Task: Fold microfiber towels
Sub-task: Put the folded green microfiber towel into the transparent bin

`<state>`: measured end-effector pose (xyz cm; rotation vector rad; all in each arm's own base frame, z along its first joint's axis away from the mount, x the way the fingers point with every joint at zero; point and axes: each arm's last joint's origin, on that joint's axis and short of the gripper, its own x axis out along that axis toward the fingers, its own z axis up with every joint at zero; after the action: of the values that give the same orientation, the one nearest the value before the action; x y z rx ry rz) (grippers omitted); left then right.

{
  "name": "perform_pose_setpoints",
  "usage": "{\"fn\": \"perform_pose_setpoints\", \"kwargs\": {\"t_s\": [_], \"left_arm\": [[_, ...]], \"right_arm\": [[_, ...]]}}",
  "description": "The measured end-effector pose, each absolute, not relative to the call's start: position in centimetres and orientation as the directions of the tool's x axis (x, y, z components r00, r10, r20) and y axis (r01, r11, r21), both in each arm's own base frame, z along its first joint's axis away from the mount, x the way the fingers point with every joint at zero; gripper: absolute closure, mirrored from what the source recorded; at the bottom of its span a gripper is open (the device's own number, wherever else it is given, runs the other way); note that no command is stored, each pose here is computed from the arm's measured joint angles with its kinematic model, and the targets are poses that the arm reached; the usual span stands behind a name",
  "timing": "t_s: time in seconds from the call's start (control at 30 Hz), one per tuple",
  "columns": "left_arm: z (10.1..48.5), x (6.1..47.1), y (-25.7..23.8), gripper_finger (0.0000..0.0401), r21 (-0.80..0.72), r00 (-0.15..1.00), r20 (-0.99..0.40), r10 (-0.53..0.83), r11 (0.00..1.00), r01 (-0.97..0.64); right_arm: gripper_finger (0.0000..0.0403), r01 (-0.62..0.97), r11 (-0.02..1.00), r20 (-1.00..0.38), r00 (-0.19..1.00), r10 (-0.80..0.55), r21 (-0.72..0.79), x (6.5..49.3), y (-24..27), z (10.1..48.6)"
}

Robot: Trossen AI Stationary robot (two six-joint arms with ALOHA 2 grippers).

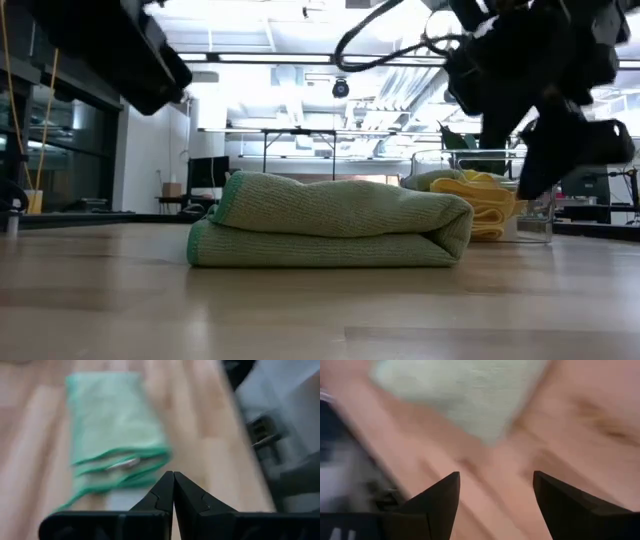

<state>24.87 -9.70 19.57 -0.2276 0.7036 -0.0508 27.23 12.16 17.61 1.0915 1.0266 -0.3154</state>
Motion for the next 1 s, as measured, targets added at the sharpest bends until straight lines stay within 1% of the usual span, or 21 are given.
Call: {"fn": "perform_pose_setpoints", "kwargs": {"t_s": [0.07,0.13,0.2,0.27,0.4,0.53,0.63,0.77,0.87,1.0], "left_arm": [[19.5,24.8,-10.3,0.0401,-0.279,0.798,-0.577,-0.172,0.96,0.005],[19.4,24.2,-10.4,0.0401,-0.318,0.814,-0.55,-0.185,0.948,0.0],[19.4,24.2,-10.6,0.0401,-0.361,0.843,-0.503,-0.19,0.933,-0.005],[18.7,23.8,-10.3,0.0401,-0.357,0.844,-0.515,-0.149,0.933,-0.053],[18.0,23.8,-9.8,0.0401,-0.376,0.843,-0.527,-0.112,0.92,-0.113],[17.1,24.3,-9.4,0.0401,-0.36,0.829,-0.554,-0.081,0.921,-0.151],[16.4,24.8,-9.6,0.0401,-0.365,0.826,-0.558,-0.085,0.918,-0.153],[15.1,25.6,-9.9,0.0401,-0.376,0.824,-0.558,-0.098,0.915,-0.145],[14.2,26.5,-10.0,0.0401,-0.411,0.835,-0.537,-0.117,0.901,-0.139],[12.4,27.2,-9.8,0.0401,-0.413,0.808,-0.579,-0.111,0.894,-0.174]], "right_arm": [[0.016,0.647,0.414,-0.762,0.603,0.237,0.641,26.5,11.9,16.9],[0.016,0.604,0.35,-0.689,0.691,0.218,0.716,26.4,11.7,16.5],[0.016,0.613,0.313,-0.679,0.711,0.181,0.725,25.6,11.1,15.7],[0.016,0.616,0.272,-0.666,0.728,0.161,0.739,25.6,10.7,15.0],[0.016,0.616,0.249,-0.657,0.742,0.136,0.747,25.9,10.0,14.2],[0.016,0.601,0.272,-0.648,0.751,0.128,0.751,26.7,9.6,13.9],[0.016,0.591,0.274,-0.639,0.757,0.136,0.758,27.1,9.6,13.7],[0.016,0.614,0.272,-0.661,0.738,0.136,0.741,27.0,9.4,13.0],[0.016,0.613,0.263,-0.658,0.741,0.134,0.745,27.1,9.3,12.6],[0.016,0.6,0.252,-0.643,0.753,0.142,0.759,27.8,9.3,12.1]]}}
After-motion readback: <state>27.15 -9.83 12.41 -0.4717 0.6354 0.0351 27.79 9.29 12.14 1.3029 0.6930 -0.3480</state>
